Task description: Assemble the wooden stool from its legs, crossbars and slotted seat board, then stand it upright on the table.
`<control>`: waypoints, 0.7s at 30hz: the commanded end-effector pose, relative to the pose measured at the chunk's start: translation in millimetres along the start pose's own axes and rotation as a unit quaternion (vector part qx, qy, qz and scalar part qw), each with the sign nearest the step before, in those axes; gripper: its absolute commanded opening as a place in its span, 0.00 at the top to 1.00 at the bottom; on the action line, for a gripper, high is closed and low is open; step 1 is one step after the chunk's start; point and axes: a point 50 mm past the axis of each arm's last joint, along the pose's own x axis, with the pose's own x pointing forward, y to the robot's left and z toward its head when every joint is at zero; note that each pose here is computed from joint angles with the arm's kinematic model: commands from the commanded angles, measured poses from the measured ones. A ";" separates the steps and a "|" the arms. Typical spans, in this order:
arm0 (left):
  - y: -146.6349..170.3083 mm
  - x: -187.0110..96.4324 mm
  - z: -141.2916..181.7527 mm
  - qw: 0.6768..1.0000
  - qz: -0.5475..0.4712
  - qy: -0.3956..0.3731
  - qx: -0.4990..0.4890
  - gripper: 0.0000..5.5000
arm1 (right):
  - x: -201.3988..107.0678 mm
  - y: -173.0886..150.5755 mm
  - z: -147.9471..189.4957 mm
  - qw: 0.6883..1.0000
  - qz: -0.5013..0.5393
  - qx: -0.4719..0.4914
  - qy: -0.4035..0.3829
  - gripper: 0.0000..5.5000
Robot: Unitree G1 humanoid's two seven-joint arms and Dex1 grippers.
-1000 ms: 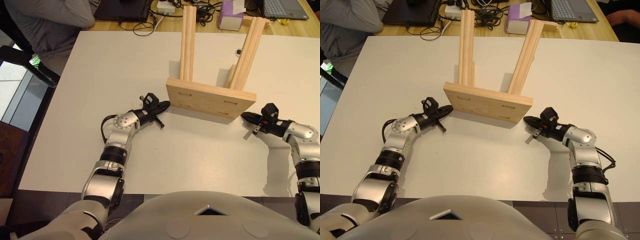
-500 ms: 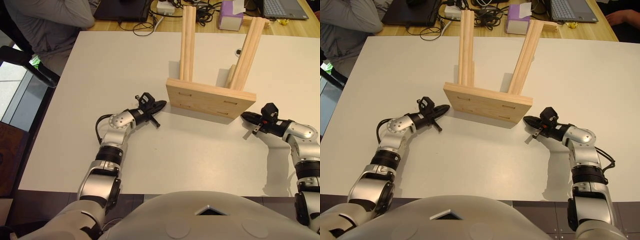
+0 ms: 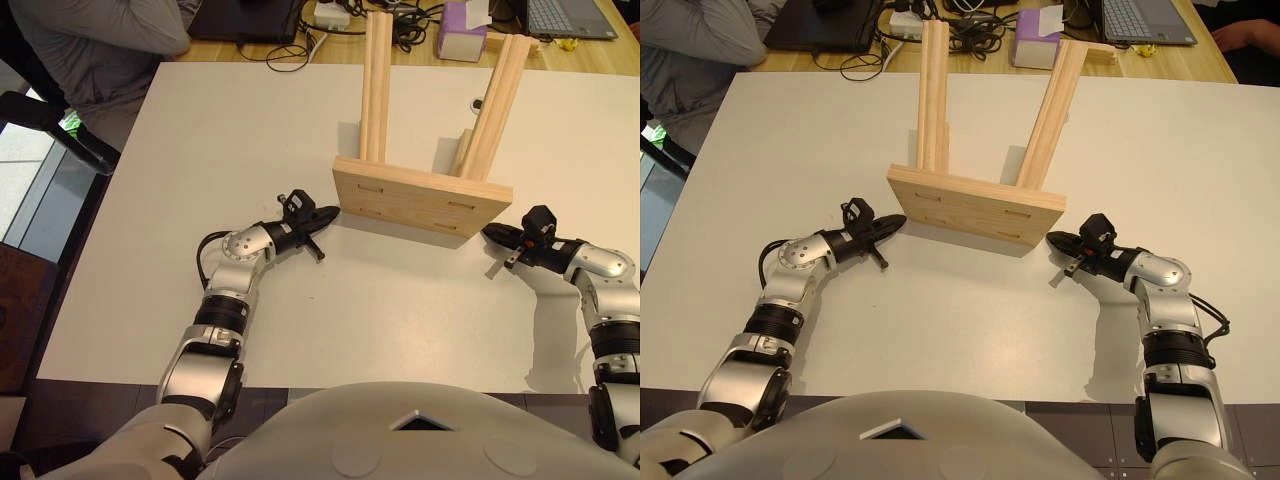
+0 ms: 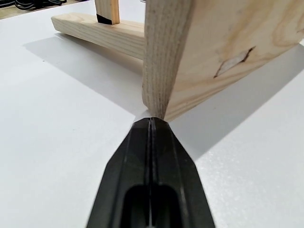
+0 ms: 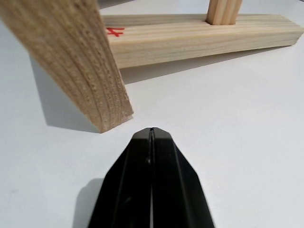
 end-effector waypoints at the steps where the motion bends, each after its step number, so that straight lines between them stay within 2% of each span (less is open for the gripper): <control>1: -5.1 -5.9 -26.6 0.998 0.007 0.060 -0.024 1.00 | 1.9 0.0 1.5 1.000 0.002 0.000 -0.001 1.00; 21: -18.2 4.2 -19.6 0.998 -0.026 0.036 -0.034 1.00 | 5.4 -0.4 3.1 1.000 0.004 -0.002 -0.002 1.00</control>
